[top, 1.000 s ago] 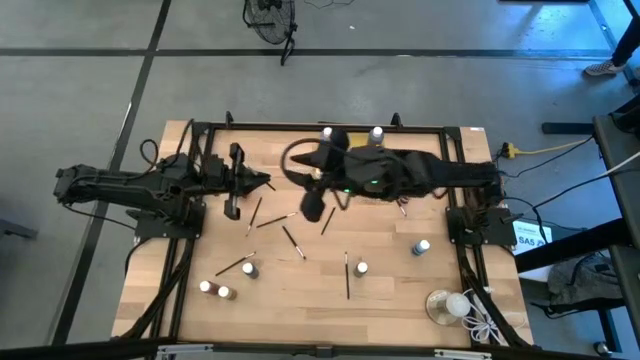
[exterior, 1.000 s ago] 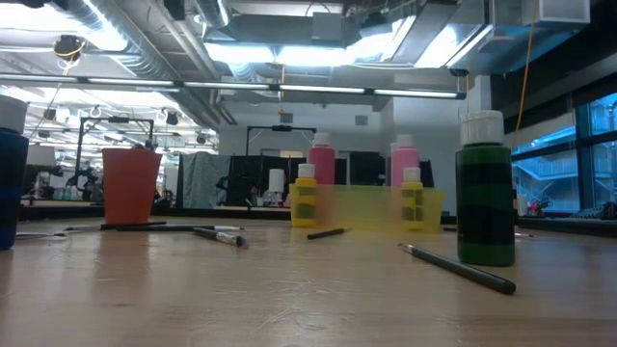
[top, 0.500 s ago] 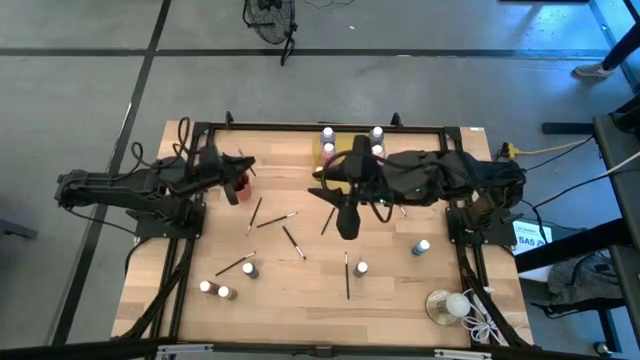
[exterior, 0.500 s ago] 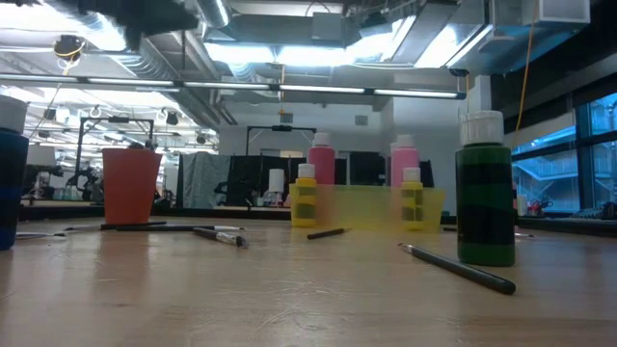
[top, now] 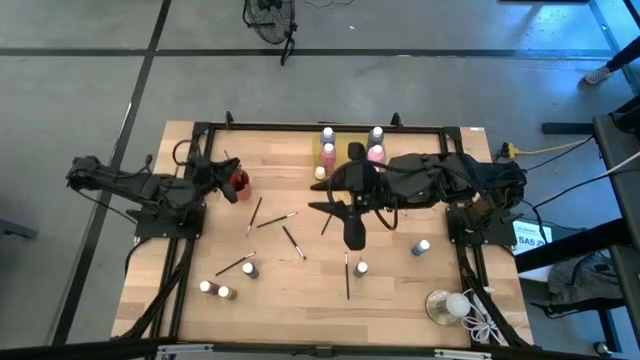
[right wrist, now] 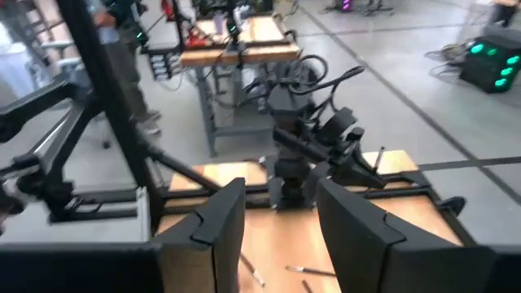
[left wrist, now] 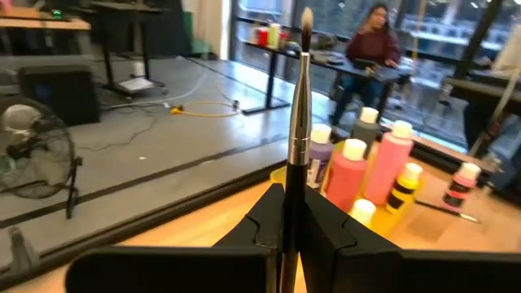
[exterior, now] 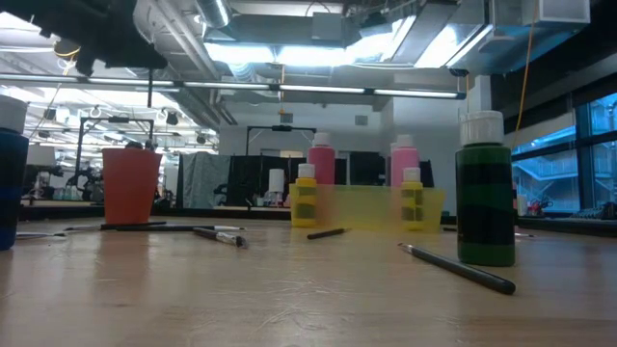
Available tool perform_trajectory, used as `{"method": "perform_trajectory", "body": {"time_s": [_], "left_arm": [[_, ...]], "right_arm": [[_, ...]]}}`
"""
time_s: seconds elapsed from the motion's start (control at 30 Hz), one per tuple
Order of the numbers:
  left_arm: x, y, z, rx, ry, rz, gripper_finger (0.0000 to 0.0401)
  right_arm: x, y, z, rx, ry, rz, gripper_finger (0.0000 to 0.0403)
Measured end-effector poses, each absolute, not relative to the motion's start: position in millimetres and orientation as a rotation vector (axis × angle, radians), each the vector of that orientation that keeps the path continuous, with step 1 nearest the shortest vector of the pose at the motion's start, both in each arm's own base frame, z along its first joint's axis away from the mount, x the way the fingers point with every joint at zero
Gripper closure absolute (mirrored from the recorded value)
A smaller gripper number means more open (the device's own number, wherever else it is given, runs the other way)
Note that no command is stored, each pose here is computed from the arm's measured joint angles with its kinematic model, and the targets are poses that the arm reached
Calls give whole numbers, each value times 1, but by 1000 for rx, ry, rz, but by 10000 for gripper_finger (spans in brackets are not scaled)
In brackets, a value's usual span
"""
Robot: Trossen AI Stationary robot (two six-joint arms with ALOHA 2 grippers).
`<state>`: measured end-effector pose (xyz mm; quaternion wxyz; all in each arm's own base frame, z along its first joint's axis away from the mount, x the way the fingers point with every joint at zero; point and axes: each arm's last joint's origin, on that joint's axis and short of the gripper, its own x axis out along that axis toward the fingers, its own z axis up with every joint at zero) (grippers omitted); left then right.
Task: Pick & Place Paint Supplies
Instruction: Put the silver paint brush into the orange cup
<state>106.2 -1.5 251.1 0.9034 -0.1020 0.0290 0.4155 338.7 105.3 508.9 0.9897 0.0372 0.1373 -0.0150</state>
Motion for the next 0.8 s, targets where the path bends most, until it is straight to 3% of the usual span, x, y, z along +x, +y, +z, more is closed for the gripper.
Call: {"method": "perform_trajectory", "body": {"time_s": [0.8], "left_arm": [[101,-17,182,-161,2,1035,388]], "right_arm": [[333,108,493,38,457,92,247]]}}
